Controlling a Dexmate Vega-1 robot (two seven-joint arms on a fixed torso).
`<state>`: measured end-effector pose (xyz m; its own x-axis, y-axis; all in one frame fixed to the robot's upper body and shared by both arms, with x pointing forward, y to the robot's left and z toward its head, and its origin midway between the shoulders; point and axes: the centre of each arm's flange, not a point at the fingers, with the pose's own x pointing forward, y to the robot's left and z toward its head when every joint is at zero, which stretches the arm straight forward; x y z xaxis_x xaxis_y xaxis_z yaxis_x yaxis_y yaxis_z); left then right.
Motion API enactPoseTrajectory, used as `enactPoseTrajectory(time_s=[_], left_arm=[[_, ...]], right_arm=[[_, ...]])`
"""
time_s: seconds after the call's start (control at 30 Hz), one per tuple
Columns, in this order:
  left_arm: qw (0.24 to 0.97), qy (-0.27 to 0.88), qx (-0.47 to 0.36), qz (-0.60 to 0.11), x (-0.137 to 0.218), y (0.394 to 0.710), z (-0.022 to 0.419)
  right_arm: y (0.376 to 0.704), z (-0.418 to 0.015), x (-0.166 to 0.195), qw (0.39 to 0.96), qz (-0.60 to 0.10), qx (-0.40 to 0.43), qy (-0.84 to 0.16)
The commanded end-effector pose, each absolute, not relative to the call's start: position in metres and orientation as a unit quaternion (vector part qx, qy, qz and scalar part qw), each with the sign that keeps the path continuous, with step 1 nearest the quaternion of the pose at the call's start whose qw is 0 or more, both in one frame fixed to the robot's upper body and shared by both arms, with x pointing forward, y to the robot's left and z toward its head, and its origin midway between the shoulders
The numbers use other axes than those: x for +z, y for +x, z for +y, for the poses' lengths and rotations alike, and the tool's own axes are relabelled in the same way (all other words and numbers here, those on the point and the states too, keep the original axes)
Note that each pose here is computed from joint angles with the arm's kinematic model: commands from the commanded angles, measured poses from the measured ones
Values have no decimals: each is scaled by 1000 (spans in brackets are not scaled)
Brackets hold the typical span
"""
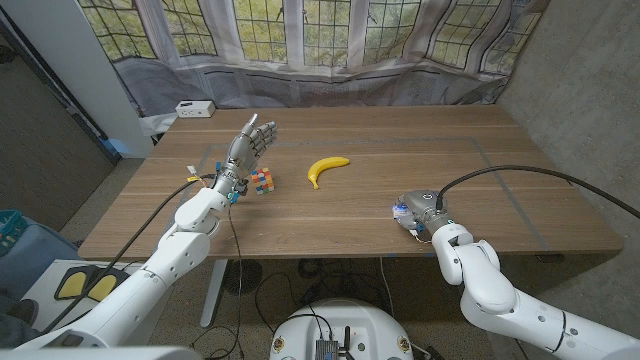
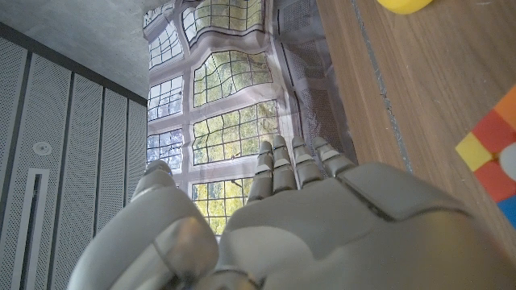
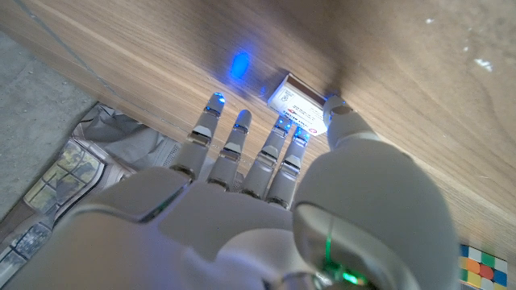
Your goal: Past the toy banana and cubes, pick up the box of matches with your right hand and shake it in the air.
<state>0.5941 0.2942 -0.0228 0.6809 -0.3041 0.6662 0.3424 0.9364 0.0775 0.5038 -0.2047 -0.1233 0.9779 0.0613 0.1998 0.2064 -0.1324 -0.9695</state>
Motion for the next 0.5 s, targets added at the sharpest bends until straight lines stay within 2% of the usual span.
enactPoseTrajectory(time_s=[0.03,0.5], left_arm=[[917,-27,-176,-358,-23,594,295],[917,-25,-175,-357,-22,594,294]], right_arm=[[504,-205,-122,647,-104,-77,-752],[501,-207,-113,651,-121,-86,-745]])
